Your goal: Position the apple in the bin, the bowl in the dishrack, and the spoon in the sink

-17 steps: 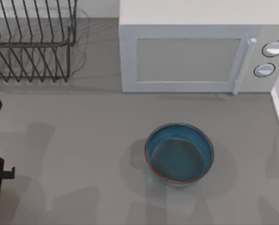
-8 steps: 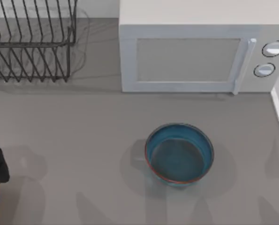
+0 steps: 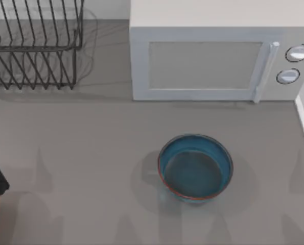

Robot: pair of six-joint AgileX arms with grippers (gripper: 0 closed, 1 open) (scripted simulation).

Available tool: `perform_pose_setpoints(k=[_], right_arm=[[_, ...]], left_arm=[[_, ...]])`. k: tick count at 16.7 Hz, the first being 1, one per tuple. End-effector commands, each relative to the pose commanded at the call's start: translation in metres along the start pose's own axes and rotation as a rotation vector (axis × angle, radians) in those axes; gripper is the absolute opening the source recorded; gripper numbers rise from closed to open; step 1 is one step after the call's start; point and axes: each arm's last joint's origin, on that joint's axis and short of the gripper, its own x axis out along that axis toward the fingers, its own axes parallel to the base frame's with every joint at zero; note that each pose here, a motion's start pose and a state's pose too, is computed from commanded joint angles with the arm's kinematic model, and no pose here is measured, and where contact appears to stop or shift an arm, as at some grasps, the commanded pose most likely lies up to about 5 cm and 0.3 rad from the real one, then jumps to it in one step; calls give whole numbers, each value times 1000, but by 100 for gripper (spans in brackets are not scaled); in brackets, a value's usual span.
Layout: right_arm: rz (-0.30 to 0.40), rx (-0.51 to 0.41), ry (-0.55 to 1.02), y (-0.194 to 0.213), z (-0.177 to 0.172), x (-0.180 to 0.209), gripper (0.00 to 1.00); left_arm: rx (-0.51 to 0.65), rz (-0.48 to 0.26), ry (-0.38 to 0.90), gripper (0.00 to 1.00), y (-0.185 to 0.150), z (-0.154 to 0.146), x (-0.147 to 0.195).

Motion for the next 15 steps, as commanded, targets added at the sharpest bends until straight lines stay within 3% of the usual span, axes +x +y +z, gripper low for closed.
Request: perform_pose_setpoints(k=[7,11,15], right_arm=[[0,0,0,0,0,0,100],[0,0,0,0,0,0,100],[0,0,0,0,0,0,100]], left_arm=[[-4,-22,24,100,-2,5,0],[-18,-133,162,100,-15,36,4],[-18,-280,434,100,-42,81,29]])
